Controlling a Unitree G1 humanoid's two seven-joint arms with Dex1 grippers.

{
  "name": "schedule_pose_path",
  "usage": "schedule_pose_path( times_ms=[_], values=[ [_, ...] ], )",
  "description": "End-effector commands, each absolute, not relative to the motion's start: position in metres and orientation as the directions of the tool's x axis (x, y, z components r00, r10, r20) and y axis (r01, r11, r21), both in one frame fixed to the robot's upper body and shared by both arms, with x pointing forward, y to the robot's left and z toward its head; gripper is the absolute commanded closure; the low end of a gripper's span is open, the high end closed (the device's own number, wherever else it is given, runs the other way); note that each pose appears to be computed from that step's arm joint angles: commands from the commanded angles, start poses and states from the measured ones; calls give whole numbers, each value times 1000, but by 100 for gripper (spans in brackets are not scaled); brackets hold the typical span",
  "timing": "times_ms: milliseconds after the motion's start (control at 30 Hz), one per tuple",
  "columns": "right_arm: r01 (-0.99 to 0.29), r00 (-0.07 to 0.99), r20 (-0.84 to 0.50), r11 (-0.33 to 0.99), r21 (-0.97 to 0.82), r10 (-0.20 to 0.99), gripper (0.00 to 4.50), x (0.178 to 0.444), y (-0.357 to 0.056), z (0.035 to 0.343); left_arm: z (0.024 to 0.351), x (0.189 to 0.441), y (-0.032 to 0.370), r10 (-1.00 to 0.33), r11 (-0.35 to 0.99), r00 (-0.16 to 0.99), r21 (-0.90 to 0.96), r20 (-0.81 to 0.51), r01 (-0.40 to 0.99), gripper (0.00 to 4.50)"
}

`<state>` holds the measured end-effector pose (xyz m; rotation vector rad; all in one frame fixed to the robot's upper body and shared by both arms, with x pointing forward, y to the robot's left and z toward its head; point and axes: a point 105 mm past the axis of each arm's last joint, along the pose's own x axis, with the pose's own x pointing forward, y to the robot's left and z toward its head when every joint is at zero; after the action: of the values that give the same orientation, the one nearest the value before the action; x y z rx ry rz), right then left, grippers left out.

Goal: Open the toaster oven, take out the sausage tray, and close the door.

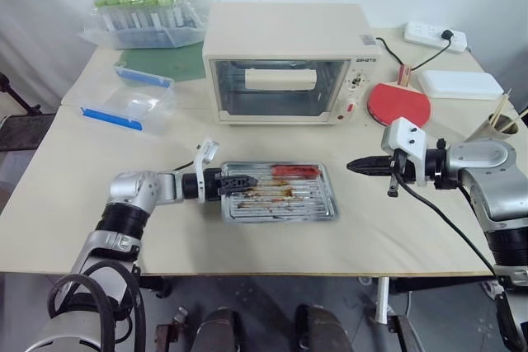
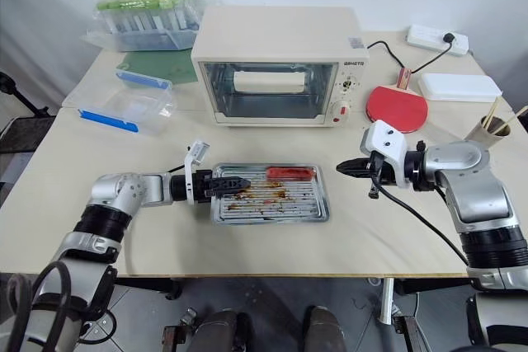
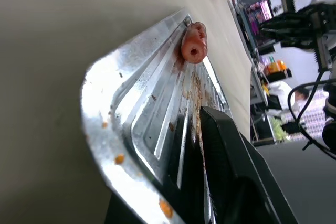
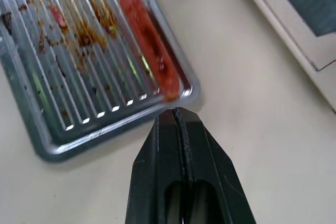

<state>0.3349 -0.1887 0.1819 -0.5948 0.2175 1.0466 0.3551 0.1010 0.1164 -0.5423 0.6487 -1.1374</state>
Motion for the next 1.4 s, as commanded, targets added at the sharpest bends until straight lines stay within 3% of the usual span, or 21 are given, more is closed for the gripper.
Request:
schedule_pose_path(
  times_ms=[33,433,567,867,1100,1200,1300,1400],
  values=[
    [-836,529,-410,374,-402,743,450,332,-193,198,106,356,96,-942,336,251,-689,-225,643,316],
    [-833,533,-422,369,-412,733,450,334,-196,200,111,366,109,-917,397,262,-638,-299,660,1],
    [-839,524,-432,359,-409,734,450,334,-196,199,116,368,115,-911,412,277,-636,-305,653,1],
    [-856,495,-455,323,-404,740,450,339,-192,197,116,357,170,-837,534,311,-548,-450,645,1],
    [-874,451,-465,271,-404,762,450,338,-185,195,142,345,204,-825,556,398,-451,-400,698,1],
    [-884,421,-473,232,-407,774,399,335,-184,194,156,339,210,-848,527,432,-399,-306,751,0],
    [-897,387,-453,214,-387,803,304,334,-182,196,199,324,218,-890,438,451,-158,59,885,0],
    [-925,318,-473,159,-345,822,211,327,-187,191,186,303,241,-877,481,481,17,18,877,0]
  ],
)
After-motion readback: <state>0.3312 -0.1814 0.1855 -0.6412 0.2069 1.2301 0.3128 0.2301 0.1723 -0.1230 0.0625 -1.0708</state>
